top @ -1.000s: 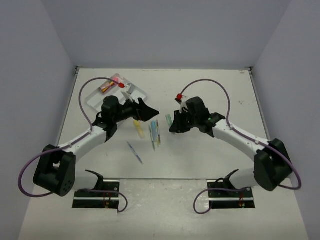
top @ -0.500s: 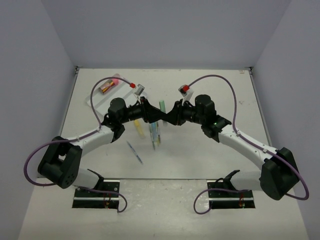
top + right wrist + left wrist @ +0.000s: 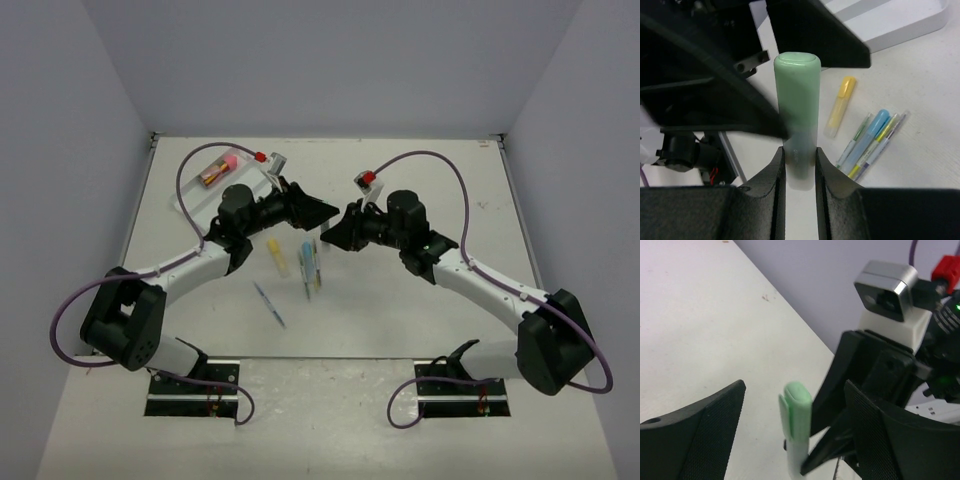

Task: Sort the stationery into containers
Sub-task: Pick up the pen from the center of the board, then place the pen in the storage box.

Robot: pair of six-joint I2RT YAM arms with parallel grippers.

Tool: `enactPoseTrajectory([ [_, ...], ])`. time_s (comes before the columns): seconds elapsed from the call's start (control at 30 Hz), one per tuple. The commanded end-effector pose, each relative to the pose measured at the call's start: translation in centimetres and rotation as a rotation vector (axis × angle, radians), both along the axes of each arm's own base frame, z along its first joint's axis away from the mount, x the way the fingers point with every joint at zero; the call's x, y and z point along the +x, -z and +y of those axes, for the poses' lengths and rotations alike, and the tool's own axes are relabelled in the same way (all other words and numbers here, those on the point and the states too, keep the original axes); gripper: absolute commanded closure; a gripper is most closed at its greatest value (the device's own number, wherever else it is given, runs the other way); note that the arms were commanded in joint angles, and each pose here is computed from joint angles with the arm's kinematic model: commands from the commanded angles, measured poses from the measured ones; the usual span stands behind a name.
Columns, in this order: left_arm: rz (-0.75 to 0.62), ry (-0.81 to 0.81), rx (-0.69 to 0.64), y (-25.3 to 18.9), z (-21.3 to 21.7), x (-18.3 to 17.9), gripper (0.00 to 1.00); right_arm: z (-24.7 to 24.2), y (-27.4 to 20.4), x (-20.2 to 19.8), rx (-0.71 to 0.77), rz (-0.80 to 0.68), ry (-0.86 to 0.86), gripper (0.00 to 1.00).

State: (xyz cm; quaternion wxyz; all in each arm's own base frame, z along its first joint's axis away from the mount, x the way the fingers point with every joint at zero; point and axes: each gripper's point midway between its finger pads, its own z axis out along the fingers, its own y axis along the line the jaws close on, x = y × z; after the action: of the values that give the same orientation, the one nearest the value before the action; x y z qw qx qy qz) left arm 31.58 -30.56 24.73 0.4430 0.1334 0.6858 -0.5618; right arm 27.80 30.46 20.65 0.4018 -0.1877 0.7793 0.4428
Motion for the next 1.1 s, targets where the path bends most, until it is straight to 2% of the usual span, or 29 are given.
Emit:
enactPoseTrajectory([
  [0.0, -0.048, -0.142, 0.012, -1.4, 1.1, 2.7, 0.26, 1.1, -2.1, -1.7, 0.054, -0.067, -0.087, 1.00],
  [0.13, -0.040, -0.137, 0.012, -1.2, 0.9, 2.9, 0.53, 1.2, -2.4, -2.2, 0.069, -0.075, -0.109, 1.00],
  [0.17, -0.036, -0.132, 0.011, -1.1, 0.8, 2.9, 0.53, 1.2, -2.4, -2.2, 0.069, -0.075, -0.110, 1.00],
  [0.2, -0.033, -0.117, 0.007, -1.1, 0.6, 2.8, 0.65, 1.2, -2.5, -2.2, 0.071, -0.075, -0.108, 1.00],
  [0.33, -0.031, -0.064, -0.001, -0.8, 0.1, 2.3, 0.98, 1.0, -2.9, -1.6, 0.068, -0.073, -0.074, 1.00],
  [0.4, -0.032, -0.049, 0.010, -0.8, -0.2, 2.3, 1.00, 0.9, -2.8, -1.2, 0.062, -0.062, -0.047, 1.00],
  [0.43, -0.036, -0.059, 0.043, -0.7, -0.2, 2.8, 1.00, 0.9, -2.8, -1.0, 0.060, -0.060, -0.040, 0.95],
  [0.5, -0.052, -0.115, 0.140, -0.3, 0.2, 4.7, 1.00, 0.5, -2.4, -0.5, 0.043, -0.043, 0.006, 0.46],
  [0.53, -0.049, -0.154, 0.202, 0.0, 0.6, 5.8, 1.00, 0.2, -2.1, -0.1, 0.026, -0.037, 0.032, 0.15],
  [0.57, -0.058, -0.208, 0.263, 0.0, 1.2, 7.1, 1.00, -0.2, -1.7, 0.3, 0.002, -0.026, 0.068, 0.03],
  [0.6, -0.029, -0.318, 0.431, 2.7, 3.3, 9.3, 1.00, -1.5, -0.6, 1.5, -0.077, -0.006, 0.162, 0.01],
  [0.67, -0.109, -0.553, 0.700, 2.2, 8.0, 14.9, 1.00, -4.2, 1.3, 2.7, -0.206, 0.027, 0.294, 0.01],
  [0.73, -0.160, -0.724, 0.850, 0.2, 12.0, 18.4, 1.00, -6.3, 1.8, 3.4, -0.259, 0.030, 0.380, 0.01],
  [0.8, -0.242, -0.803, 1.048, 0.4, 15.9, 21.7, 1.00, -7.2, 1.6, 3.4, -0.256, 0.029, 0.408, 0.01],
  [0.83, -0.255, -0.840, 1.032, -0.9, 16.9, 22.5, 1.00, -7.2, 1.2, 3.3, -0.243, 0.024, 0.403, 0.01],
  [0.9, -0.320, -0.824, 1.169, -0.1, 19.5, 25.5, 1.00, -6.7, 0.8, 2.8, -0.217, 0.022, 0.367, 0.01],
  [0.93, -0.335, -0.832, 1.191, -0.6, 20.2, 26.2, 1.00, -6.5, 0.7, 2.7, -0.209, 0.021, 0.361, 0.01],
  [1.07, -0.309, -0.756, 1.334, 4.3, 21.8, 27.6, 1.00, -5.7, 1.0, 2.6, -0.191, 0.031, 0.328, 0.01],
])
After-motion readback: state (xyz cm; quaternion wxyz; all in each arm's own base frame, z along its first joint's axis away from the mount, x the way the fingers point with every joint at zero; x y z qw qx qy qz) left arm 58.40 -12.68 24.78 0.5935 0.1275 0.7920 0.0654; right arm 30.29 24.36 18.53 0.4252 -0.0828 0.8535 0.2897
